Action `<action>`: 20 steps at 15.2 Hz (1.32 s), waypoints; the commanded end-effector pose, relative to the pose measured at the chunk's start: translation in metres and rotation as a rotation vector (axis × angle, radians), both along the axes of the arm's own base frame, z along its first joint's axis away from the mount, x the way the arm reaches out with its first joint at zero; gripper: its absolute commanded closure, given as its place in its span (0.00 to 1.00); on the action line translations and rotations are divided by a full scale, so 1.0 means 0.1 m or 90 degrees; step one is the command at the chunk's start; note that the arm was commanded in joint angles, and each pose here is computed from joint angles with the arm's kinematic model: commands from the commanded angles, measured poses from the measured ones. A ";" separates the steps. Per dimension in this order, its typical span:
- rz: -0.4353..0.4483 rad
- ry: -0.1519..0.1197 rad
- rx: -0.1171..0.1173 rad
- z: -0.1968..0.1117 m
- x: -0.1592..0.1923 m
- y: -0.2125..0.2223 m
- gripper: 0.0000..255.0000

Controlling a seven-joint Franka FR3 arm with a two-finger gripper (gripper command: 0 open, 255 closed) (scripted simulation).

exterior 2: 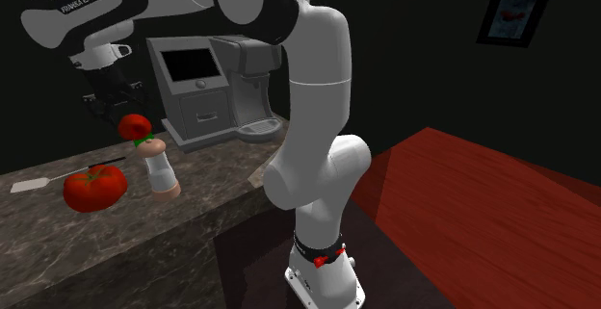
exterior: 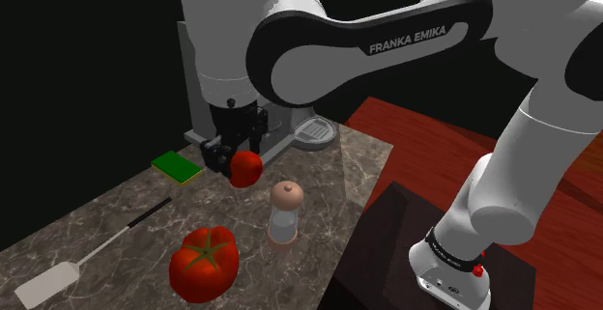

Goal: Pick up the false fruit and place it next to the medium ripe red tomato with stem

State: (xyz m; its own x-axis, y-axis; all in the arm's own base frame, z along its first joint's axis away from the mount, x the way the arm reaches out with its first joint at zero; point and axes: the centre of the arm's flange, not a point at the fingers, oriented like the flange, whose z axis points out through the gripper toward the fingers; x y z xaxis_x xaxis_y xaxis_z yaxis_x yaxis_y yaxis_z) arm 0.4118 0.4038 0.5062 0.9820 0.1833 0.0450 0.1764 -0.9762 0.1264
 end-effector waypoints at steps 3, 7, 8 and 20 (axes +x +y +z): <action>0.000 0.000 0.000 -0.21 0.00 0.01 1.00; 0.000 0.000 0.000 -0.42 0.00 0.01 1.00; 0.000 0.000 0.000 -0.48 0.00 0.01 1.00; 0.000 0.000 0.000 -1.11 0.00 0.01 1.00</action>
